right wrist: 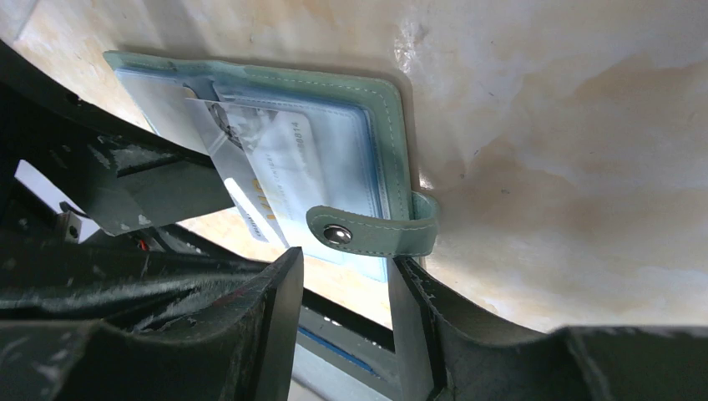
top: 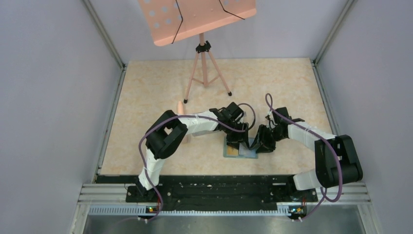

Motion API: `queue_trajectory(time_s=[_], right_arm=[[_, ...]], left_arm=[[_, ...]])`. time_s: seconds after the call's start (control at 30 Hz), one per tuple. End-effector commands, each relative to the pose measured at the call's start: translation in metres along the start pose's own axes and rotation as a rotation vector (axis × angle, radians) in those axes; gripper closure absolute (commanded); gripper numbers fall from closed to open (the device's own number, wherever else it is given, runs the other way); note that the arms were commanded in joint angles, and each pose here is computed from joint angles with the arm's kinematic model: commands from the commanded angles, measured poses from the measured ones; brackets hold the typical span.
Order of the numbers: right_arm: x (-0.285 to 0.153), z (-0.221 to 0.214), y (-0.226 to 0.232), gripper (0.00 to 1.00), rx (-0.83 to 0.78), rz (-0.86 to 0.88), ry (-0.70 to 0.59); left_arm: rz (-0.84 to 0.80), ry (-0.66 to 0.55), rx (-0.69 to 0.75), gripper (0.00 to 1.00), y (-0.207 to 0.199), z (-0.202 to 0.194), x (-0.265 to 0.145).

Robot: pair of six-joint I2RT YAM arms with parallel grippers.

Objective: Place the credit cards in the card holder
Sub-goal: Insert the credit card into the card holder.

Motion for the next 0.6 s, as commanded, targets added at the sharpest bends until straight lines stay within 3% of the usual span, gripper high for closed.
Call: queue_trajectory(time_s=[0.0,0.23,0.57], right_arm=[[-0.003,0.015,0.018,0.58,-0.038,0.045,-0.023],[-0.004,0.018,0.020,0.61,-0.045,0.038,-0.013],[-0.003,0.019,0.019,0.62,-0.051,0.024,0.001]], left_arm=[[-0.008,0.002,0.100,0.40,-0.016,0.004,-0.004],[0.126,-0.003,0.176,0.33,0.000,0.002,-0.022],[0.220,-0.002,0.217,0.35,0.010,0.002,-0.037]])
Point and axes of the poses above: each gripper's point midway between its finger pads, its own x axis out along the fingers, its own y axis along the line the jaws close on, z = x × y, the point moved 1 cm from there along -x, back along the fingers, and after that the axes turned 3 degrees about x, right-handed, at the moved point
